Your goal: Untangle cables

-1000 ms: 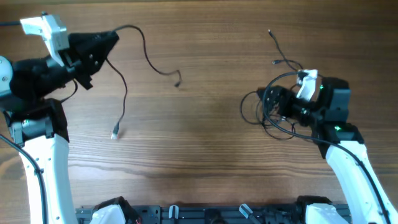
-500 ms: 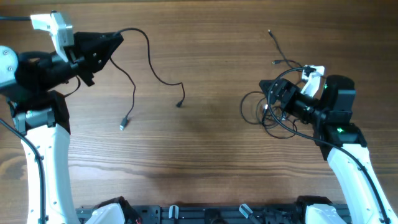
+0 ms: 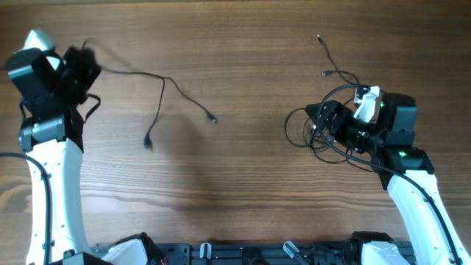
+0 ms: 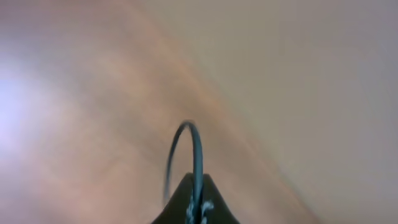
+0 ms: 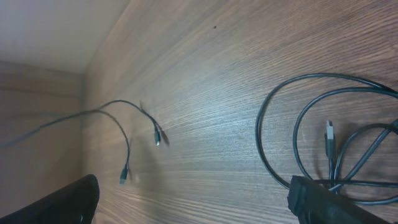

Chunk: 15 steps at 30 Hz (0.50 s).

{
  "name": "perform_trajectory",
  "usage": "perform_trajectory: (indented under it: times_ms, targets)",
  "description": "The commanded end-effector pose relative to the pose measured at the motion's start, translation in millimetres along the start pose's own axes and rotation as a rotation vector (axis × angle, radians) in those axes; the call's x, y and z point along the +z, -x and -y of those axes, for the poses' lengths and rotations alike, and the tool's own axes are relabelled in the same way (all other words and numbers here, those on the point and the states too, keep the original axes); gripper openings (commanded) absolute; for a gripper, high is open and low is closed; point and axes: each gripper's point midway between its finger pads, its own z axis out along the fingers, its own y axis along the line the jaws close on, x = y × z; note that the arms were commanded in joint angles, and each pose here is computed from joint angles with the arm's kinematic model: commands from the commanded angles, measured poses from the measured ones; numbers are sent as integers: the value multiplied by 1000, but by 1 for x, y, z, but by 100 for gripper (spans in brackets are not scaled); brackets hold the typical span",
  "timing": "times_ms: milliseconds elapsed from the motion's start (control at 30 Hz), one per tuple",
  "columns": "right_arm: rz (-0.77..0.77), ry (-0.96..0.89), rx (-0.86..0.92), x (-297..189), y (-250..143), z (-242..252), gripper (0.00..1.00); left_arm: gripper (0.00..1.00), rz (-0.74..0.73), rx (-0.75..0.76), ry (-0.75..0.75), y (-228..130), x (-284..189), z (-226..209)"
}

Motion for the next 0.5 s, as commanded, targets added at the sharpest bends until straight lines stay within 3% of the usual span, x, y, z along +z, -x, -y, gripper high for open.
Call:
perform_trajectory:
  times_ms: [0, 233, 467]
  targets:
    - [27, 1, -17, -4, 7, -6, 100, 4, 87, -140, 312, 2, -8, -61]
    - [37, -15, -16, -3, 8, -3, 100, 4, -273, -290, 387, -89, -22, -67]
    - [36, -15, -16, -3, 8, -3, 100, 4, -399, -331, 424, -148, -16, -42]
